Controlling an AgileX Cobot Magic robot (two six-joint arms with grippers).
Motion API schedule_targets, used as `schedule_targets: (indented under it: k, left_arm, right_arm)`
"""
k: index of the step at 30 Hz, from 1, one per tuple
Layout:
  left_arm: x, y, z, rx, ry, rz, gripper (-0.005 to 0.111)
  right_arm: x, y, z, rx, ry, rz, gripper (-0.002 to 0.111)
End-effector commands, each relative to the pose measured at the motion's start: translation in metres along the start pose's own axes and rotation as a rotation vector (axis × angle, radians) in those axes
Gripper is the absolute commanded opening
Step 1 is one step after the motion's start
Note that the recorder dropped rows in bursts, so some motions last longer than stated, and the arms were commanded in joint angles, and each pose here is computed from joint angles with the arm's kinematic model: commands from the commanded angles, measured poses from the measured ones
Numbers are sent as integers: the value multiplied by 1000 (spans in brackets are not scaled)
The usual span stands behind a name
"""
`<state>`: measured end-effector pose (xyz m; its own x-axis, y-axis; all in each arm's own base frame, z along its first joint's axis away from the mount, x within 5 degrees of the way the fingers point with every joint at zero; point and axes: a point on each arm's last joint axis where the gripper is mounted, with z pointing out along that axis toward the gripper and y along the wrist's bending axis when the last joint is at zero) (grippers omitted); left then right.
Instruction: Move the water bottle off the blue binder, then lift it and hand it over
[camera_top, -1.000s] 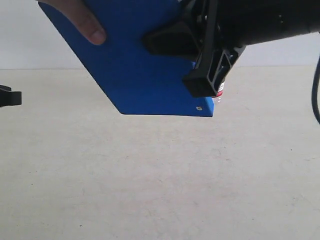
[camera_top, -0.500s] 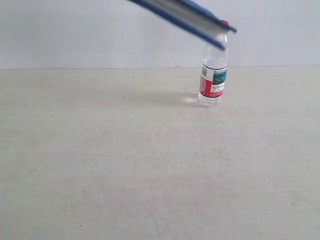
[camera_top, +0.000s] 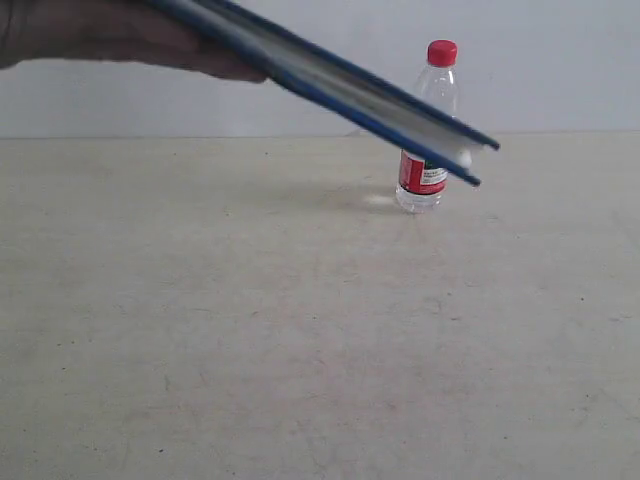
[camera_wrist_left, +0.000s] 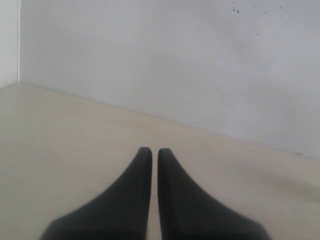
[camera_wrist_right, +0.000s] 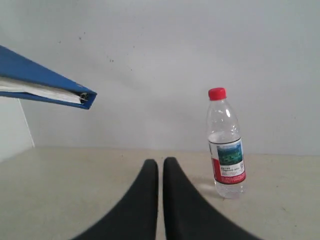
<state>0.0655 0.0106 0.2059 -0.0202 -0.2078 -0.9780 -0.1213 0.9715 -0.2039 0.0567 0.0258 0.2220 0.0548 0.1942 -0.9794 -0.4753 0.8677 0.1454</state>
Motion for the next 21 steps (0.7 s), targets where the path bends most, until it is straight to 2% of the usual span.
schedule_targets:
  k: [1,6,19,21]
  left_arm:
    - [1,-5,-1,55,1,-26,4]
    - [2,-14,-2,162,6,-24,4]
    - [2,-14,-2,153,6,-24,4]
    - [2,-14,-2,153,6,-24,4]
  right_arm:
    - [14,8,-1,-97,135,-101,0]
    - [25,16,-4,-193,260,-86,0]
    - [27,17,-5,-204,275,-88,0]
    - [26,17,-5,-197,274,-35,0]
